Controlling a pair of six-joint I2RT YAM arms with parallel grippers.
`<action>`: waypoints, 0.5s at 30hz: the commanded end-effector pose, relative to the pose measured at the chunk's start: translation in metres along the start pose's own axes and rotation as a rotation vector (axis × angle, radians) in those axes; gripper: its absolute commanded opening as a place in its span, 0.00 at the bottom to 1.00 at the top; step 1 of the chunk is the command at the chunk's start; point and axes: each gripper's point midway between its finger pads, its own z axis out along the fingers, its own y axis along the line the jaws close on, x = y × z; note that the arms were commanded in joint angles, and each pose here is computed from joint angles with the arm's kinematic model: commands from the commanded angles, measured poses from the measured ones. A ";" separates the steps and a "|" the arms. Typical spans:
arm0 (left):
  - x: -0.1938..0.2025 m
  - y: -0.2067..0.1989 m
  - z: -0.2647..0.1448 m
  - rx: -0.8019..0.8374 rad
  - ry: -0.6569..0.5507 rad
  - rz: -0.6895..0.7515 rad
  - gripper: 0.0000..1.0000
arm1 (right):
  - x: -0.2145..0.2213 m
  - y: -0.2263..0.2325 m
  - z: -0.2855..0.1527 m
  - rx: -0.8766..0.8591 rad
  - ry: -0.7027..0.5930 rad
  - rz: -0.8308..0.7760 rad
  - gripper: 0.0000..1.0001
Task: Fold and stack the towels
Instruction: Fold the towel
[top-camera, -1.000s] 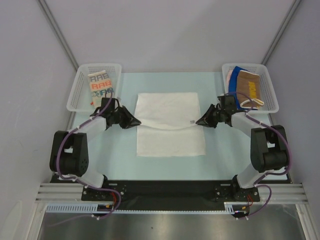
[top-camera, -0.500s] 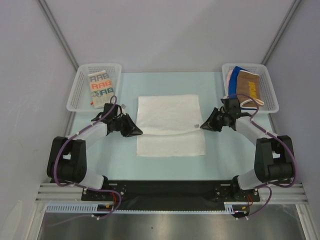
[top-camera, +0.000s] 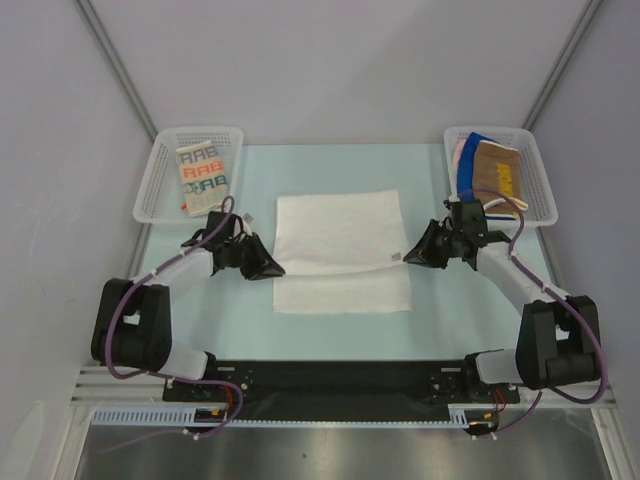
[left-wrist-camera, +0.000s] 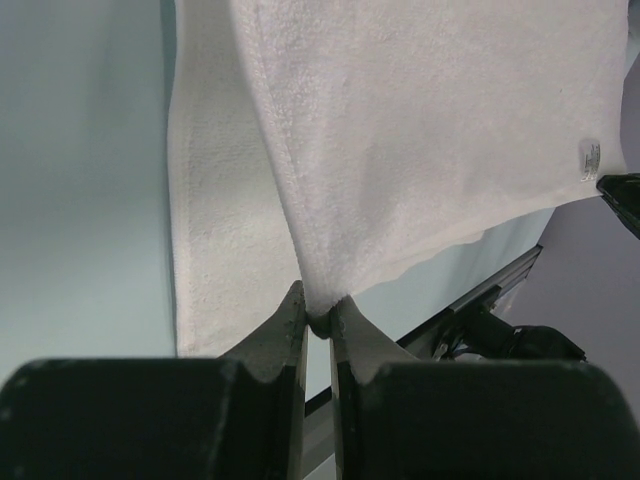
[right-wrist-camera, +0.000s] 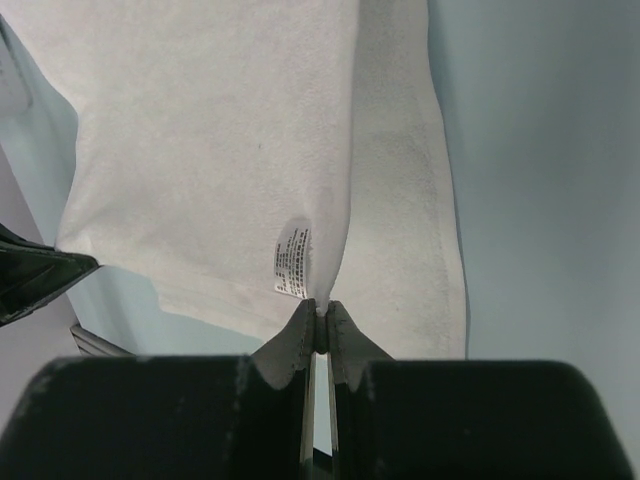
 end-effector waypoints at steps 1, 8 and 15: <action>0.005 -0.008 -0.008 0.034 0.001 0.041 0.02 | 0.008 -0.001 -0.008 0.018 -0.005 -0.021 0.00; 0.012 -0.008 -0.011 0.043 0.017 0.046 0.01 | 0.019 -0.004 -0.011 0.035 0.005 -0.036 0.00; 0.021 -0.004 -0.013 0.043 0.031 0.049 0.00 | 0.029 -0.008 -0.014 0.045 0.014 -0.037 0.00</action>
